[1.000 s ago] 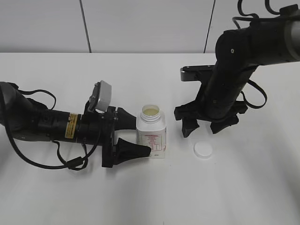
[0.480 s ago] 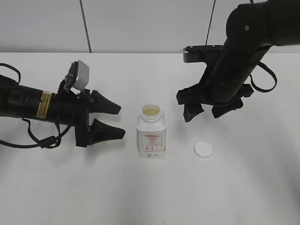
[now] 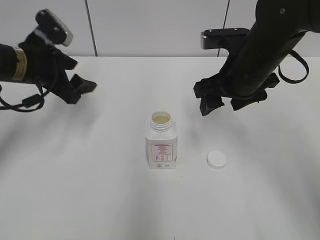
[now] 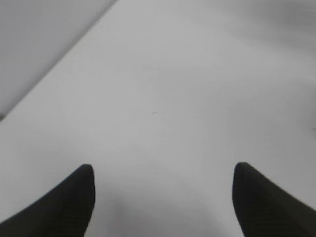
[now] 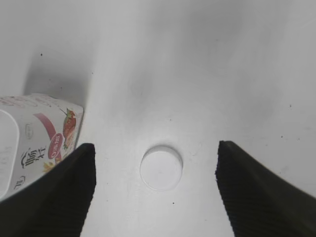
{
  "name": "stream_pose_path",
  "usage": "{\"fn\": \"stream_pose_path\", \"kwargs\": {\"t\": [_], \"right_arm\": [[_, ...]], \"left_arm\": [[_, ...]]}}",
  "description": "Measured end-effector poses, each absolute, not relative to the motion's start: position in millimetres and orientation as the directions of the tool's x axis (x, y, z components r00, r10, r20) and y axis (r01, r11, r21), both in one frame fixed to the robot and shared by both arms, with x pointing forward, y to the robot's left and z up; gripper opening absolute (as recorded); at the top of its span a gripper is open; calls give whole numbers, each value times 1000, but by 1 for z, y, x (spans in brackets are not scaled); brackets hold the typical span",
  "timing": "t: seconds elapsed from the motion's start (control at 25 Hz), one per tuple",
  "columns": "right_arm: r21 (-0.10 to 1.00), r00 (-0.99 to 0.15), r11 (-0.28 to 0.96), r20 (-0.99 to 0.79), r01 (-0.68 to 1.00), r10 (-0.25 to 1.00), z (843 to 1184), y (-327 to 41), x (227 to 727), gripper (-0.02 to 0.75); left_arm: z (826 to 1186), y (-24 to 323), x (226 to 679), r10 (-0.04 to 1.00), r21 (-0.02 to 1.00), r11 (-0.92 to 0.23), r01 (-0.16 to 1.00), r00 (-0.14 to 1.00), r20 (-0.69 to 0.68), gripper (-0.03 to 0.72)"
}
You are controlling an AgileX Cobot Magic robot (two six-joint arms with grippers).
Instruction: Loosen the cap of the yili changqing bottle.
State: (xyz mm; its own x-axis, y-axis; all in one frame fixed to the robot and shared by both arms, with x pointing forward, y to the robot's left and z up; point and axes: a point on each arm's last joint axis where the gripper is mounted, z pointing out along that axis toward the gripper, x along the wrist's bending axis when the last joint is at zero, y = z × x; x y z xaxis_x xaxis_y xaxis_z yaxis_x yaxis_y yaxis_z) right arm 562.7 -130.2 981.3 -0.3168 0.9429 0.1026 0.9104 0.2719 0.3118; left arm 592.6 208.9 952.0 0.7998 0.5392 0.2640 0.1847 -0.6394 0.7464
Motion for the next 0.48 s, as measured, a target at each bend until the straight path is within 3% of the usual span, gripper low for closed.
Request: {"fn": "stream_pose_path", "kwargs": {"t": [0.24,0.48], "right_arm": [[339,-327,280,90,898,941,991,-133,561,596],[361,-353,315,41,878,935,999,-137,560,596]], "left_arm": [[987,247,598,778,684,-610,400,464,424,491],[990,282,587,904,624,-365,691,102,416,468]]}}
